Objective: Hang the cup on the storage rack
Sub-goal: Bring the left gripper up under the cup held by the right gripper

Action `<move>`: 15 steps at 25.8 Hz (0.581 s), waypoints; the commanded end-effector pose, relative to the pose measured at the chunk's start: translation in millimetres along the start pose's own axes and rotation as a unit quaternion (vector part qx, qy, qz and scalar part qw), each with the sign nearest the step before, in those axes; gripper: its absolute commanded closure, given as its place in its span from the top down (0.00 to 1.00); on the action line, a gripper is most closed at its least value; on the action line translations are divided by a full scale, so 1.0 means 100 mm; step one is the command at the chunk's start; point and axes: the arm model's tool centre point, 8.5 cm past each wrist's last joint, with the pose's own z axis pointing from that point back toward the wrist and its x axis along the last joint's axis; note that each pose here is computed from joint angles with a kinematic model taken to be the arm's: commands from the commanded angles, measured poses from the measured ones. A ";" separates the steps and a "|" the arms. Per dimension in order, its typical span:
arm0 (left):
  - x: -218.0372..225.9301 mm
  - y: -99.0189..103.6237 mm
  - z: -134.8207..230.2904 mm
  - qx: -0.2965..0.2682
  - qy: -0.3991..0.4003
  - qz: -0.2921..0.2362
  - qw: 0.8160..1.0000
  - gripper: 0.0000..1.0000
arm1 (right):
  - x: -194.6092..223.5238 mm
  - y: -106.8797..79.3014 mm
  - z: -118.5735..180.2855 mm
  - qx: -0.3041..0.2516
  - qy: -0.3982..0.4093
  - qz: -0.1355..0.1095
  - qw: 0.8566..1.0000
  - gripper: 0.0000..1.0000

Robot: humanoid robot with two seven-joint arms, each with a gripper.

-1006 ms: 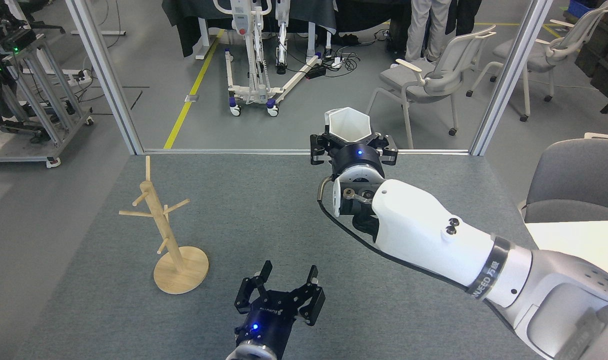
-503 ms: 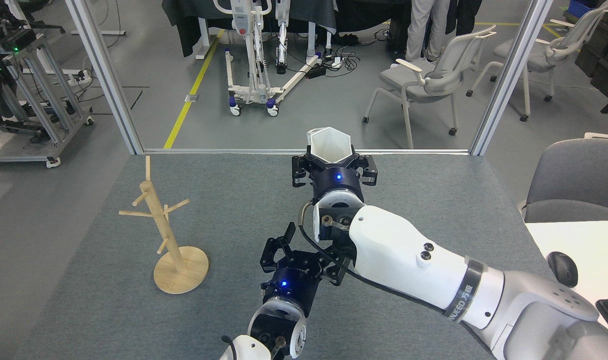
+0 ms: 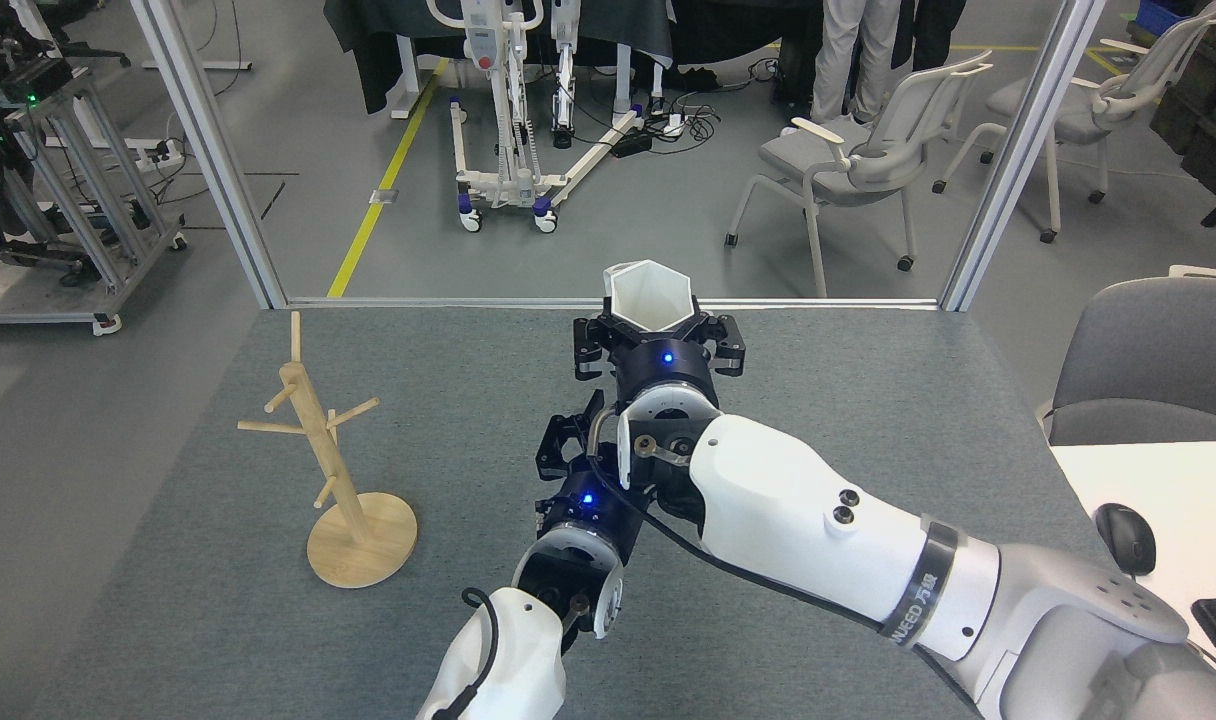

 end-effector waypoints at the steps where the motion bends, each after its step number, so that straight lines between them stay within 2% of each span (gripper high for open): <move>1: -0.06 0.01 -0.10 -0.006 0.005 -0.003 1.000 0.98 | 0.00 0.00 0.00 0.000 0.000 0.000 1.000 0.01; 7: -0.09 0.09 -0.21 -0.003 0.006 -0.014 1.000 0.98 | 0.00 -0.01 0.00 -0.001 0.000 0.000 1.000 0.01; 15: -0.12 0.10 -0.27 -0.006 0.009 -0.019 1.000 0.98 | 0.00 0.00 0.00 0.001 0.000 0.000 1.000 0.01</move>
